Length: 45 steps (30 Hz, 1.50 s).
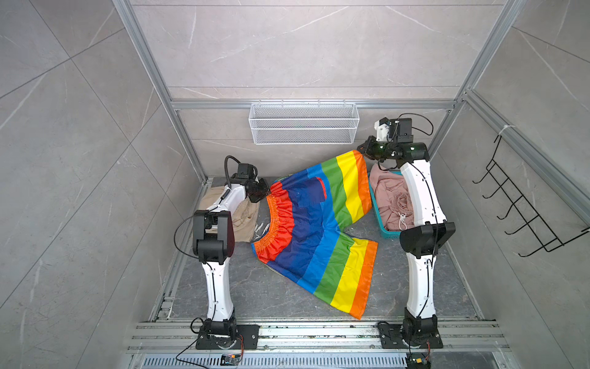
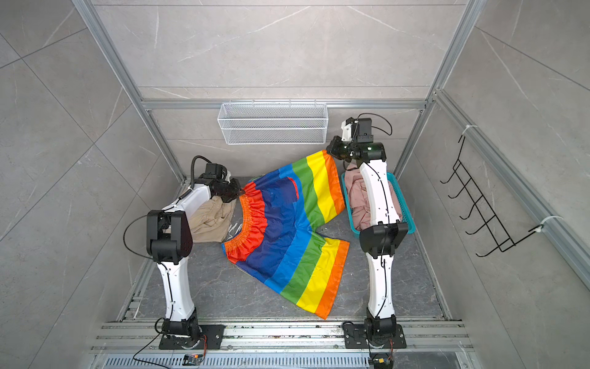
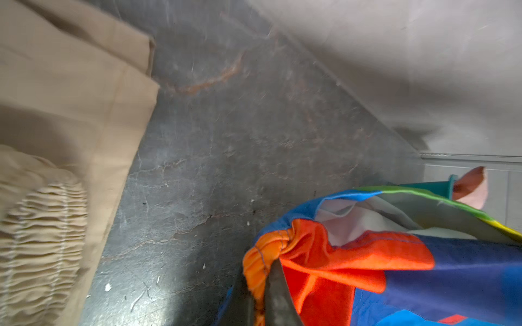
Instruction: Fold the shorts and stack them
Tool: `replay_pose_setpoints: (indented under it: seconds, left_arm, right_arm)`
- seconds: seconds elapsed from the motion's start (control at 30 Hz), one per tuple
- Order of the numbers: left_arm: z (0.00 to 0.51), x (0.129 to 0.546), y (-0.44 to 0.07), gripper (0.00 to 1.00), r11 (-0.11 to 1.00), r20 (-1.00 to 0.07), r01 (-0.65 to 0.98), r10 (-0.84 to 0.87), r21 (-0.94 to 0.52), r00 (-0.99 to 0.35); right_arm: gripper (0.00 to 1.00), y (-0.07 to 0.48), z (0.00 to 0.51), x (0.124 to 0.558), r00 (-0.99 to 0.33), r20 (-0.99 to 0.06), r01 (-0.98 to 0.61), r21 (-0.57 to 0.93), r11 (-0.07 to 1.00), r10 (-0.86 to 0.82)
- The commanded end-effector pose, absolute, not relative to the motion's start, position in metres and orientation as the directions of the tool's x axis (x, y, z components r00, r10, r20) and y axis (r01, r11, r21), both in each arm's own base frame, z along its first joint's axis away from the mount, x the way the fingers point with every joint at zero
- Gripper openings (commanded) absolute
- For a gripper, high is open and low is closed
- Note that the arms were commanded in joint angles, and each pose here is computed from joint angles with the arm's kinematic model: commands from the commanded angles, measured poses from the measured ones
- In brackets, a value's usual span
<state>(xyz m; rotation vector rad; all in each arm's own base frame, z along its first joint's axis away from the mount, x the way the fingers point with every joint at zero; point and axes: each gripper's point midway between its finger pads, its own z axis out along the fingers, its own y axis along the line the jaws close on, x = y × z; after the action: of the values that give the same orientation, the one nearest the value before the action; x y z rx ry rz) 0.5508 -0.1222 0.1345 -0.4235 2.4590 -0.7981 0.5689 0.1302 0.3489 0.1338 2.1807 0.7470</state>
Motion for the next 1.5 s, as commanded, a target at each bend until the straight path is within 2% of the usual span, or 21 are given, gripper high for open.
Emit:
replay_pose_setpoints:
  seconds: [0.0, 0.1, 0.27, 0.47, 0.6, 0.7, 0.77, 0.8, 0.83, 0.9, 1.0, 1.27, 1.47]
  left_arm:
    - [0.197, 0.552, -0.108, 0.0, 0.742, -0.476, -0.062, -0.489, -0.667, -0.731]
    - [0.21, 0.544, -0.1, 0.0, 0.737, -0.51, -0.034, -0.5, -0.675, -0.7]
    - [0.215, 0.523, -0.101, 0.0, 0.728, -0.53, 0.007, -0.492, -0.685, -0.69]
    - [0.21, 0.482, -0.093, 0.0, 0.743, -0.569, 0.019, -0.495, -0.669, -0.656]
    - [0.19, 0.441, -0.071, 0.0, 0.765, -0.565, -0.081, -0.538, -0.639, -0.625]
    - [0.169, 0.405, -0.053, 0.06, 0.751, -0.543, -0.191, -0.605, -0.632, -0.582]
    - [0.156, 0.384, -0.046, 0.19, 0.736, -0.523, -0.244, -0.637, -0.631, -0.567]
    - [0.147, 0.373, -0.042, 0.3, 0.728, -0.501, -0.288, -0.653, -0.623, -0.568]
    - [0.141, 0.366, -0.041, 0.4, 0.717, -0.479, -0.311, -0.665, -0.623, -0.573]
    - [0.131, 0.356, -0.043, 0.53, 0.702, -0.425, -0.352, -0.677, -0.62, -0.601]
    - [0.12, 0.339, -0.042, 0.61, 0.686, -0.323, -0.451, -0.693, -0.571, -0.645]
    - [0.124, 0.328, -0.087, 0.69, 0.519, -0.074, -0.457, -0.715, -0.722, -0.695]
    - [0.097, 0.323, -0.088, 0.68, 0.532, -0.035, -0.501, -0.709, -0.683, -0.704]
  right_arm:
    - [0.0, 0.124, 0.341, 0.537, -0.714, -0.621, -0.106, 0.552, 0.827, 0.324]
    - [0.0, 0.122, 0.34, 0.51, -0.697, -0.63, -0.111, 0.567, 0.816, 0.343]
    - [0.0, 0.125, 0.3, 0.447, -0.744, -0.567, -0.085, 0.604, 0.793, 0.352]
    - [0.0, 0.14, 0.217, 0.352, -0.831, -0.463, -0.041, 0.605, 0.795, 0.31]
    - [0.0, 0.162, 0.15, 0.284, -0.889, -0.374, -0.014, 0.599, 0.801, 0.265]
    - [0.0, 0.163, 0.098, 0.243, -0.918, -0.296, 0.047, 0.58, 0.813, 0.264]
    - [0.0, 0.156, 0.072, 0.223, -0.928, -0.252, 0.095, 0.555, 0.827, 0.275]
    - [0.0, 0.154, 0.062, 0.215, -0.931, -0.233, 0.108, 0.556, 0.824, 0.279]
    - [0.0, 0.152, 0.055, 0.209, -0.934, -0.22, 0.117, 0.554, 0.824, 0.281]
    - [0.0, 0.149, 0.042, 0.202, -0.942, -0.193, 0.134, 0.537, 0.833, 0.276]
    - [0.0, 0.146, 0.026, 0.195, -0.95, -0.15, 0.164, 0.51, 0.844, 0.275]
    - [0.0, 0.144, 0.002, 0.199, -0.946, -0.116, 0.214, 0.477, 0.853, 0.302]
    - [0.0, 0.14, -0.003, 0.207, -0.941, -0.144, 0.213, 0.448, 0.868, 0.305]
